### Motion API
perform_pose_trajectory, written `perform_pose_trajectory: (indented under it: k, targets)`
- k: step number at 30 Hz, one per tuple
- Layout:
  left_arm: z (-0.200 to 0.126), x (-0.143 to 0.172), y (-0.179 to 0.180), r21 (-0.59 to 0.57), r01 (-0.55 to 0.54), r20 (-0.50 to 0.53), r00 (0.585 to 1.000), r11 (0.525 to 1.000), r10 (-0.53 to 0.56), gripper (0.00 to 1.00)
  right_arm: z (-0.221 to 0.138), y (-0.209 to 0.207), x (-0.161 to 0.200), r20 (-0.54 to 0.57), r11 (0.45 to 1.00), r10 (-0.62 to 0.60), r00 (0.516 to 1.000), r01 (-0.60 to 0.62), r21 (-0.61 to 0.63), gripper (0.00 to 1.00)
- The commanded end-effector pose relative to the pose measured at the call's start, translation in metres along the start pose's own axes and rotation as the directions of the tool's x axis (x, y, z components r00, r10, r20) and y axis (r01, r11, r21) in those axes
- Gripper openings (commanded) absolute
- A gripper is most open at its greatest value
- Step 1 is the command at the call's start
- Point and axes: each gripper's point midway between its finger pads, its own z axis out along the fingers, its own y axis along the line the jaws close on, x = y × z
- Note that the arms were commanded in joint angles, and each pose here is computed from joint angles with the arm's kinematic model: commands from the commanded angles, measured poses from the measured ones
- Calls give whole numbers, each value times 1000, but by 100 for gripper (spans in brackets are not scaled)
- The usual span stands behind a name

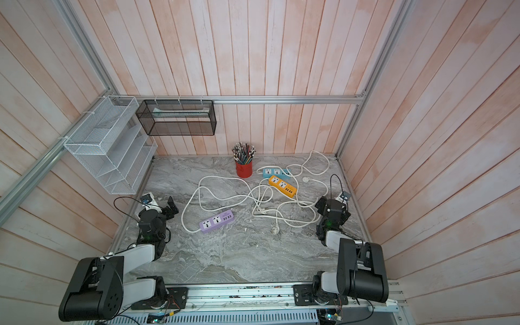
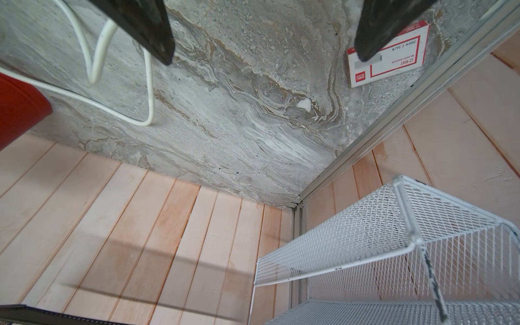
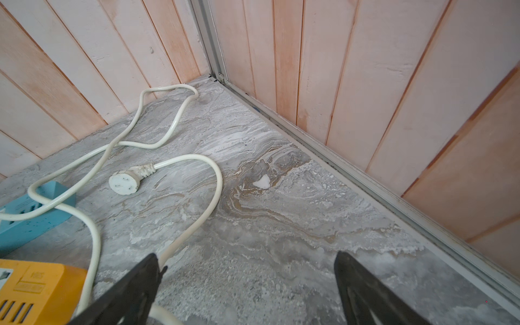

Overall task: Unwrap the cord wrapped around the power strip
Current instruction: Reset both arms

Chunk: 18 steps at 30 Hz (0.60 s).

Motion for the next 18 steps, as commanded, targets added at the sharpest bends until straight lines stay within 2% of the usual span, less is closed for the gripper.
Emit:
perform_pose_trajectory:
  k: [1,12,18]
  targets:
    - [7,-15,-3,-7,-30,50,998,1000,30,100,4,3,-20,88,1000,-25,996,25,8,99]
    - [15,-15,-7,0,-63,41,997,998,63,100,1,31,-17,134,992,-113,985,120,-40,98]
    - [0,-15,-28,115,-80,143,988,990,63,100,-7,60,-11,182,964,-245,952,259,-57,99]
